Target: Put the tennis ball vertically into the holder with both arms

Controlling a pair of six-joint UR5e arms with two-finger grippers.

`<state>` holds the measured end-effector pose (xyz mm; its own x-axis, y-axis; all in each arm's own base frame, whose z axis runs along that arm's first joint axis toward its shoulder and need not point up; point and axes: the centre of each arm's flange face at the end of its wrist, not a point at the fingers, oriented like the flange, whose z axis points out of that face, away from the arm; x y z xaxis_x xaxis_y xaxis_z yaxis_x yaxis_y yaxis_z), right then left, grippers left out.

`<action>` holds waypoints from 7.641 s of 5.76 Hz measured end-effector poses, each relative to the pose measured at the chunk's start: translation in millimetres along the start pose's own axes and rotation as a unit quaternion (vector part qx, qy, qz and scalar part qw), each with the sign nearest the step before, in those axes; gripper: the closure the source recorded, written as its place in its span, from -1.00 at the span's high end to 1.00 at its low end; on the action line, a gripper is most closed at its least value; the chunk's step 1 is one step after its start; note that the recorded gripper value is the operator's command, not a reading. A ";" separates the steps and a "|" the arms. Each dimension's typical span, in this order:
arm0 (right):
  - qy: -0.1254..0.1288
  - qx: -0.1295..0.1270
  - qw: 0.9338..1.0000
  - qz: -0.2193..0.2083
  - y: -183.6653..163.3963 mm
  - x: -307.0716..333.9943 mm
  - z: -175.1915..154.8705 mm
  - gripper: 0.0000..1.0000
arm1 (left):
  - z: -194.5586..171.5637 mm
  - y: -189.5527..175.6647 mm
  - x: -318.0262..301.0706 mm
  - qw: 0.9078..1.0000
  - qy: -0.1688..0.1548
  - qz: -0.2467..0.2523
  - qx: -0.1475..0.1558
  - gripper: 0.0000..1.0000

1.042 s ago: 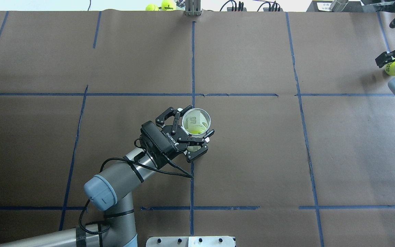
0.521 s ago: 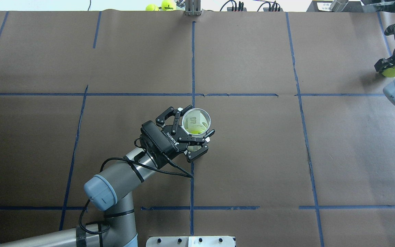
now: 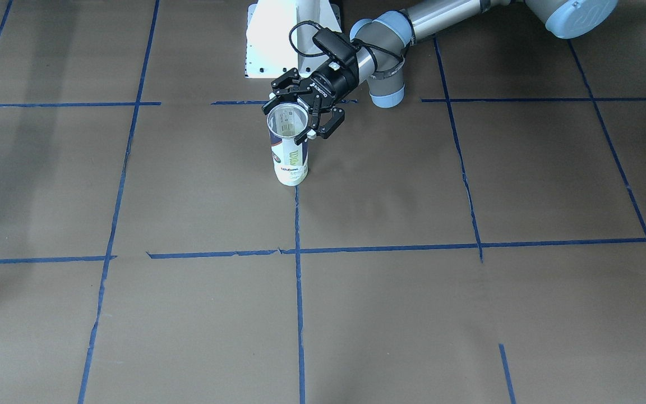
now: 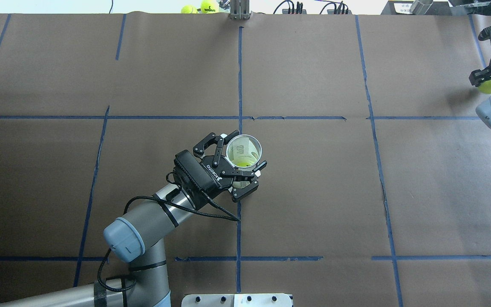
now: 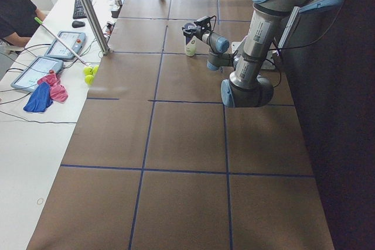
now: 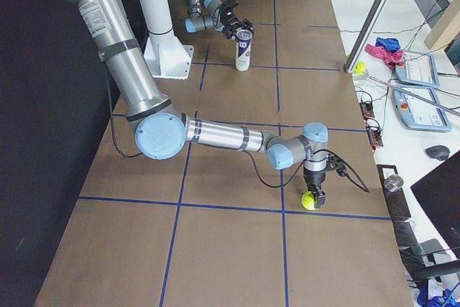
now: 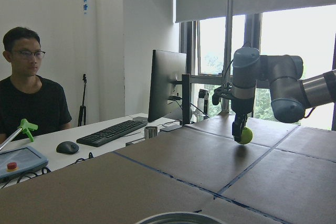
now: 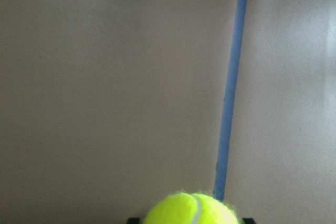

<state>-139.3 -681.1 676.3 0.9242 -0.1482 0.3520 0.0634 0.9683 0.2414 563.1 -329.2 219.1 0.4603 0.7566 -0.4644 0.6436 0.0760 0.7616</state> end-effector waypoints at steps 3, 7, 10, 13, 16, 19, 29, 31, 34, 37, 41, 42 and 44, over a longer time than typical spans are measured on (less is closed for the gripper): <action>-0.101 0.035 0.994 0.027 -45.0 -100.4 -203.1 -1.00 | 0.9 -2.0 1.0 1.000 0.000 -0.001 0.001 0.95; -0.314 0.000 0.932 0.179 49.8 -389.4 -452.9 -1.00 | 1.9 -2.2 3.1 1.000 0.000 -0.001 0.000 0.95; -0.335 -0.007 0.923 0.187 83.3 -501.8 -484.9 -1.00 | 0.4 1.0 0.4 1.000 -0.001 0.002 -0.004 0.97; -0.329 -0.012 0.927 0.179 80.2 -540.2 -480.0 -0.50 | -0.1 1.6 -1.0 1.000 -0.001 0.003 -0.004 0.97; -0.336 -0.025 0.926 0.167 97.1 -523.2 -473.9 0.68 | -0.4 1.6 -1.1 1.000 -0.001 0.002 -0.004 0.97; -0.335 -0.024 0.927 0.169 98.4 -520.7 -472.7 0.98 | -0.4 1.9 -0.8 1.000 -0.001 0.002 -0.004 0.98; -0.206 0.040 0.967 0.143 22.8 -218.1 -357.4 0.98 | -17.9 -109.6 -215.5 0.975 -0.208 0.057 -0.048 1.00; -0.156 0.047 0.981 0.103 22.5 -116.2 -318.4 0.99 | -37.5 -108.8 -341.6 0.933 -0.273 0.063 -0.227 1.00; -0.183 -0.005 0.970 0.162 33.9 31.6 -268.2 1.00 | -183.1 -138.0 -536.8 0.806 -0.311 -0.146 -0.482 1.00; -0.179 -0.019 0.980 0.086 63.6 89.9 -220.0 1.00 | -310.0 -156.5 -602.8 0.722 -0.307 -0.238 -0.573 1.00; -0.177 -0.065 0.980 0.061 98.3 113.1 -166.1 1.00 | -384.6 -136.8 -622.6 0.654 -0.313 -0.286 -0.626 1.00; -0.178 -0.070 0.980 0.061 97.2 109.9 -164.5 1.00 | -389.7 -137.5 -618.3 0.657 -0.298 -0.273 -0.636 1.00; -0.177 -0.071 0.980 0.063 98.0 107.4 -164.5 1.00 | -391.2 -134.3 -615.6 0.666 -0.271 -0.259 -0.644 1.00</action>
<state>28.1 -569.1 589.0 0.7410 -0.0612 0.6687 0.0312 0.9979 0.0567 -45.9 -551.1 579.6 0.7589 0.0920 -0.6446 -0.0963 0.9949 0.0286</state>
